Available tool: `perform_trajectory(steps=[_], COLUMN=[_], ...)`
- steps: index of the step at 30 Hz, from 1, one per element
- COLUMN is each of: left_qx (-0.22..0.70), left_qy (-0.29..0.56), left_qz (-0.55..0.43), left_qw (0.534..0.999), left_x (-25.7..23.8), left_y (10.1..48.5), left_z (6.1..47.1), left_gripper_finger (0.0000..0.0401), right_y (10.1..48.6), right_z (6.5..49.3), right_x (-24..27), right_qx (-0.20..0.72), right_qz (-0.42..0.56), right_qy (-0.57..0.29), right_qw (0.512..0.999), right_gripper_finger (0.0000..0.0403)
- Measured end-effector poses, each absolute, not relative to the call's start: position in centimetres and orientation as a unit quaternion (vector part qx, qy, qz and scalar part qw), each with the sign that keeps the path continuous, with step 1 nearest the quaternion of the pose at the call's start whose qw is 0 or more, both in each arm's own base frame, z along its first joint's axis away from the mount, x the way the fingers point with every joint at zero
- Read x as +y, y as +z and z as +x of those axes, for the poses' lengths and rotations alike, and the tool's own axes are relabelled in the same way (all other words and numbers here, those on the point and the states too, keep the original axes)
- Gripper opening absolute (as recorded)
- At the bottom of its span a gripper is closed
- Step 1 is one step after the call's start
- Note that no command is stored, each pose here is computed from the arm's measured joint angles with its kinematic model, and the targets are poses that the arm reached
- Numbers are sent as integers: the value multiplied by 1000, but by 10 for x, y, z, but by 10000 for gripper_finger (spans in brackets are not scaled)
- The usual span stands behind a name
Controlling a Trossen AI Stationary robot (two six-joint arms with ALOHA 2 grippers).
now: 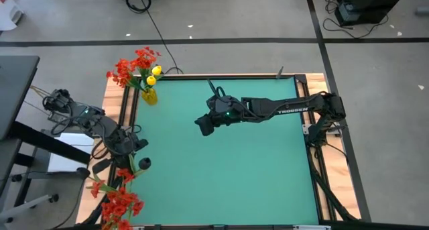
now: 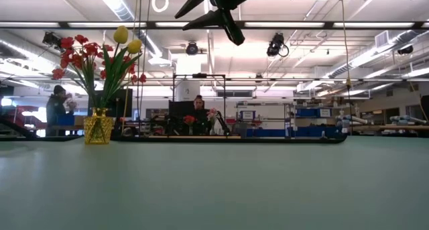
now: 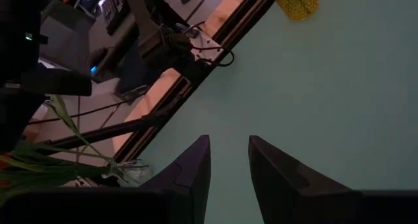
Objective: Sort flowers into vase by color
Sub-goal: Put the black flower into the transparent vase
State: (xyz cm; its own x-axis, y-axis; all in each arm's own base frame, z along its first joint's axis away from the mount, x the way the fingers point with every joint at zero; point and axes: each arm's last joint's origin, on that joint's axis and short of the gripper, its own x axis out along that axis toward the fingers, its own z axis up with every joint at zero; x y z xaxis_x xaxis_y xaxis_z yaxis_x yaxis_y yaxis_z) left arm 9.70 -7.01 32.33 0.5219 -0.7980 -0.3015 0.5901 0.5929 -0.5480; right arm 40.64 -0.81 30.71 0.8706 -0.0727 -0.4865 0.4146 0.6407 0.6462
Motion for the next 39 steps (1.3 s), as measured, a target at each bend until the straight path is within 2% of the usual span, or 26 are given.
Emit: perform_trajectory(steps=[9,39], left_qx=[222,286], left_qy=[-423,-408], left_qz=[-196,-215], left_qw=[856,840], left_x=[-71,-77], left_y=[332,322], left_z=[99,107], left_gripper_finger=[3,11], right_y=[307,306], right_z=[406,406], right_x=[-8,-11], right_qx=[213,227], right_qz=[401,400], right_qy=[-138,-119], right_qw=[880,880], right_gripper_finger=[113,113])
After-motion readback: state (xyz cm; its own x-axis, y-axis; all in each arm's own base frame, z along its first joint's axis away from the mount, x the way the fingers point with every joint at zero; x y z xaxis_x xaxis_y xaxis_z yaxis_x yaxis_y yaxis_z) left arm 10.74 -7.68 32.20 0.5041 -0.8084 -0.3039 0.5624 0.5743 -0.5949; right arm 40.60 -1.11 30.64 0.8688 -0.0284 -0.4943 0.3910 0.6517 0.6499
